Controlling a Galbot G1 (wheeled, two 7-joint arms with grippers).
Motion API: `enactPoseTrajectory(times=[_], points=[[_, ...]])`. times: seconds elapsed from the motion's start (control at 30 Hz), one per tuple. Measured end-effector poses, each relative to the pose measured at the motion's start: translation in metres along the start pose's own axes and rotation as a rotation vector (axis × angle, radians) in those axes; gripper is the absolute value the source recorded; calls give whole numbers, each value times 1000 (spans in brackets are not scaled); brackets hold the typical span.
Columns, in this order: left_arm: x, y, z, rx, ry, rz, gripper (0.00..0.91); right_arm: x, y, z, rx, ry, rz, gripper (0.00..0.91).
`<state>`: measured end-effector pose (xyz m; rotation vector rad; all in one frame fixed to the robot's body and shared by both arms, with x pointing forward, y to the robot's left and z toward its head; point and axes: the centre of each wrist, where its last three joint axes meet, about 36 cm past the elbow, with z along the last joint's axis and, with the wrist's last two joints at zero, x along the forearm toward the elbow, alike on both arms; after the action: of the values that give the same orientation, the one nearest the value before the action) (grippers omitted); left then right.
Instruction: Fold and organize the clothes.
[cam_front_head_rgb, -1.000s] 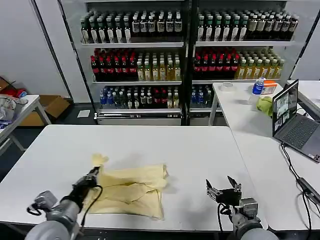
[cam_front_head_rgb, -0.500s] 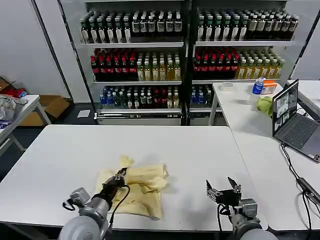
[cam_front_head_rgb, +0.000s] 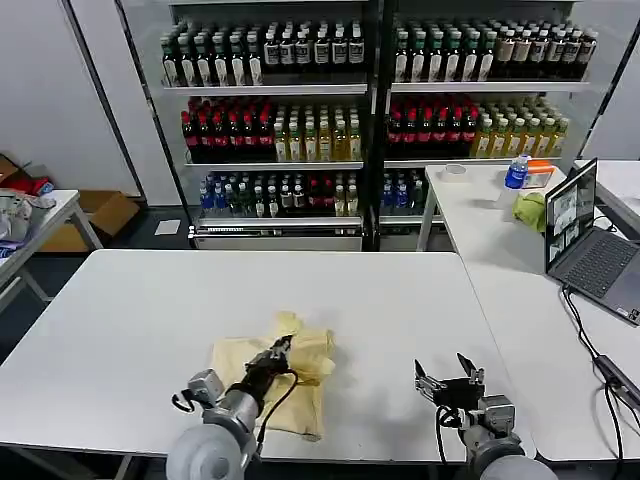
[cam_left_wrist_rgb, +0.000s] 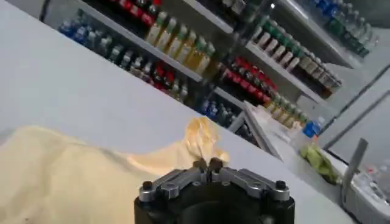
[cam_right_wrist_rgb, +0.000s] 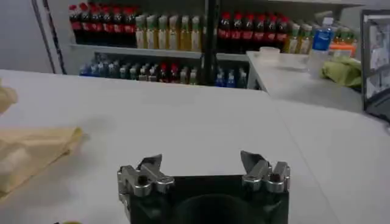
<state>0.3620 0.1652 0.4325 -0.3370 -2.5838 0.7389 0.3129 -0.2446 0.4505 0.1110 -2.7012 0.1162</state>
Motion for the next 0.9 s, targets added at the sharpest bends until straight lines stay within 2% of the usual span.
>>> enactPoseTrajectory(times=[0.27,0.53,0.7,0.9], points=[[2,-9,9,-14,21,59,907,0,-1,-1,0,-4,1,907],[31,-13,-8,51,-18,129,907,0,1,0,-7,-4,-2,907],[49,5,-24,53,-47,96,907,-1,4,1,-12,-5,-4,907],[66,42,-38,-4,-67,-14,907,-2,6,1,-20,-8,-5,907]])
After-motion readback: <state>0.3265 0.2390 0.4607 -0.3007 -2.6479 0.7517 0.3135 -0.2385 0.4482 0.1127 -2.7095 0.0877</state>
